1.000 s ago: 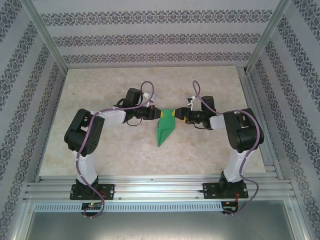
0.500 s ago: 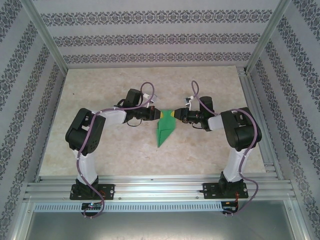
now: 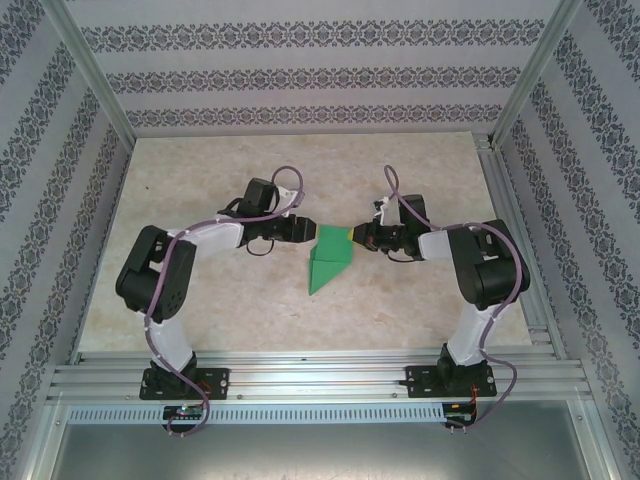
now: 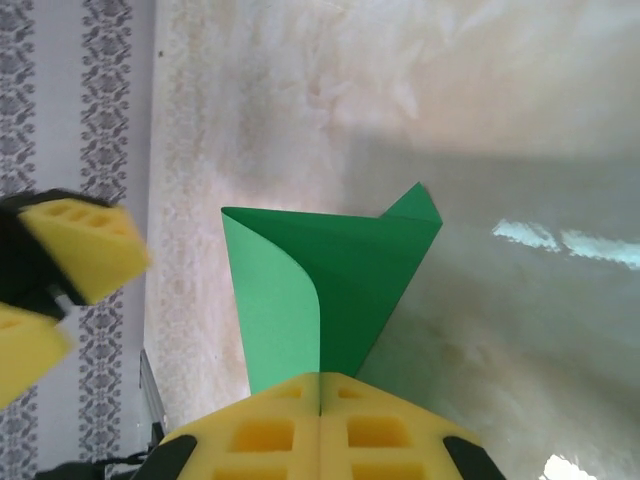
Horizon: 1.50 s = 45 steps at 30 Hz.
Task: Fold a paper plane with a square sheet of paper (fold left side to right side)
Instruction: Fold the wing for the fifth time at the center of the table.
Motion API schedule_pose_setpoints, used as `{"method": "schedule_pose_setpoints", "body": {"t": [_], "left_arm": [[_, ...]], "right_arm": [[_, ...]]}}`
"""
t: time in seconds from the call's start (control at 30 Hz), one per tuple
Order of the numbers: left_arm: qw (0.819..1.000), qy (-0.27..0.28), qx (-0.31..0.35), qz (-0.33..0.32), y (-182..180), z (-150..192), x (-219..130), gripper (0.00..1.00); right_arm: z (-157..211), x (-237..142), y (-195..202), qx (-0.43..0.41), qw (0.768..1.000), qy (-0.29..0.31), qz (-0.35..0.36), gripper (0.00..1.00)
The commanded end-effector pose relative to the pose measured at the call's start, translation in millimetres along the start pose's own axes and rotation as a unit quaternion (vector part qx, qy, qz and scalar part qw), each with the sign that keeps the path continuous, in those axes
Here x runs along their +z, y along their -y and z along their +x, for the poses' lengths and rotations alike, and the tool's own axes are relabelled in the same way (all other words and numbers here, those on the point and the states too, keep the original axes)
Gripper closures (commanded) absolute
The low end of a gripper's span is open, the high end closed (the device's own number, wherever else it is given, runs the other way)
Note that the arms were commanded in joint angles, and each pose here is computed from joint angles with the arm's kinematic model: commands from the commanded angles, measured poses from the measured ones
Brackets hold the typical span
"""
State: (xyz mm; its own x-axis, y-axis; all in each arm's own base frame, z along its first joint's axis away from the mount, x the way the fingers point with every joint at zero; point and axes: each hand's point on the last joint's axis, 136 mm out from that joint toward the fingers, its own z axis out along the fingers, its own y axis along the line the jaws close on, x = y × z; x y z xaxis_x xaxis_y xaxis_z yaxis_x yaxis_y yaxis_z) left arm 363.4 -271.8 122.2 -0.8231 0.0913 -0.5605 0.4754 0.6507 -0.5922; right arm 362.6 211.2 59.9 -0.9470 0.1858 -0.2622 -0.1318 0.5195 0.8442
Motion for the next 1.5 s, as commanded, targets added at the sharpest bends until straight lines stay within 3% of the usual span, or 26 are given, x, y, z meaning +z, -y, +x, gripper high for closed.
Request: {"method": "schedule_pose_setpoints", "body": {"t": [0.0,0.13,0.3,0.83,1.03,1.33,1.47], "left_arm": [[0.993,0.013,0.094,-0.075,4.1,3.6,-31.1,0.42],[0.986,-0.005,0.152,-0.076,36.9,31.8,-30.1,0.40],[0.977,-0.046,0.194,-0.075,68.4,68.5,-5.1,0.38],[0.939,-0.130,0.260,-0.183,54.5,111.4,67.6,0.33],[0.932,-0.116,0.262,-0.222,42.6,104.5,70.5,0.49],[0.940,-0.132,0.249,-0.195,45.7,114.2,75.9,0.80],[0.950,-0.136,0.222,-0.171,43.5,116.0,77.1,0.88]], "right_arm": [[-0.9,-9.9,2.1,0.042,0.998,-0.002,0.053,1.00],[2.4,-11.9,-1.9,0.094,0.993,-0.012,0.073,1.00],[-0.3,-12.5,-6.4,0.121,0.988,-0.014,0.094,1.00],[3.0,-5.6,-0.5,0.151,0.980,-0.030,0.122,1.00],[4.6,-5.3,0.1,0.151,0.980,-0.034,0.124,1.00],[3.0,-7.8,-0.5,0.129,0.982,-0.037,0.131,1.00],[-2.0,-15.0,-4.9,0.103,0.985,-0.030,0.138,0.88]]}}
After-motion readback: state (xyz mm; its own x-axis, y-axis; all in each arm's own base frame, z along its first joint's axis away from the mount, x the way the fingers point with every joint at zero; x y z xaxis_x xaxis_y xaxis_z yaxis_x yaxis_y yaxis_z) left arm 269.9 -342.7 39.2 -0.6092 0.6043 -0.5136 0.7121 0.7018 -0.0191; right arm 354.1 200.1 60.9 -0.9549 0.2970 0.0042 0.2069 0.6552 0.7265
